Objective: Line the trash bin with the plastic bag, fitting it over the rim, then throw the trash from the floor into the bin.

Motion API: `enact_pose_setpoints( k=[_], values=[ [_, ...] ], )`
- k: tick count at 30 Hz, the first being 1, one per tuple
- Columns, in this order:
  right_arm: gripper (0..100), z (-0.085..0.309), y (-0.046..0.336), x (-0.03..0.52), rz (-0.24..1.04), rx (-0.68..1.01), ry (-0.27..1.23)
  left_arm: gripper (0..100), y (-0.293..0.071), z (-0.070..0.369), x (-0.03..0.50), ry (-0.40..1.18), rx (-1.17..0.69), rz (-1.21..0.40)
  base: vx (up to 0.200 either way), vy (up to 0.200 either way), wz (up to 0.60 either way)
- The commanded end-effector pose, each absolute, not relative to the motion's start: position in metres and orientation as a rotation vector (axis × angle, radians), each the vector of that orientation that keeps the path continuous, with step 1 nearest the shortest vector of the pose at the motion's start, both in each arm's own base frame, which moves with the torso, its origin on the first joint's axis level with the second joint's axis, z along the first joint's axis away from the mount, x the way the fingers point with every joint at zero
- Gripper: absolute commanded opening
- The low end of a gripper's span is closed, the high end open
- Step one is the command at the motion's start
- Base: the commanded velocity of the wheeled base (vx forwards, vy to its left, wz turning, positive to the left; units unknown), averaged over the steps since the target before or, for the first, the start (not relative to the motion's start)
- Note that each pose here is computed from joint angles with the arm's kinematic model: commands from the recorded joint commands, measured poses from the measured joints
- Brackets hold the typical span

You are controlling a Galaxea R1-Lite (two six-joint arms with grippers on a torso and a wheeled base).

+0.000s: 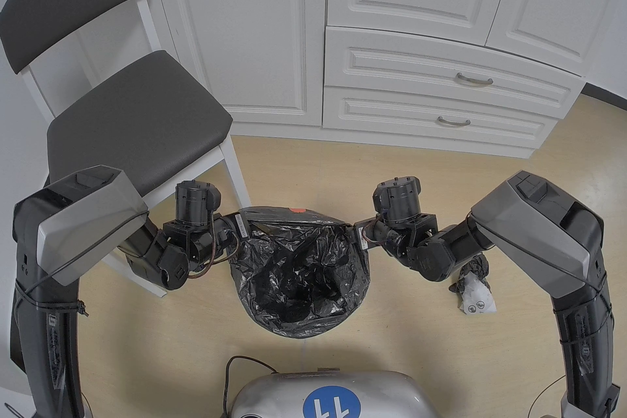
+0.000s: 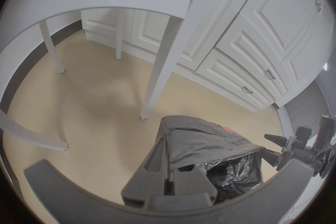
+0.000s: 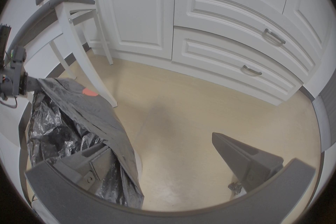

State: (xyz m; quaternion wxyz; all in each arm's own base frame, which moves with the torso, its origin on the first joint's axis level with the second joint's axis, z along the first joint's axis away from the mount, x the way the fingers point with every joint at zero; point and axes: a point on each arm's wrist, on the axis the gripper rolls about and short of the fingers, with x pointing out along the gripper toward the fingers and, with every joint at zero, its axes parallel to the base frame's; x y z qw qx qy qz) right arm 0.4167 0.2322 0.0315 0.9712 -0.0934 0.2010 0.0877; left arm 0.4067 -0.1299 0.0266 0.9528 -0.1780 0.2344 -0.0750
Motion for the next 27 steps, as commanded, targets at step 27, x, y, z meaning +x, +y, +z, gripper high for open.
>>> enact_pose_setpoints(
  k=[27],
  values=[
    [100,-0.008,0.216,0.460,0.108,-0.161,0.390,0,-0.135,-0.016,0.434,0.554,-0.313,-0.015,0.000,0.000,0.00]
  ],
)
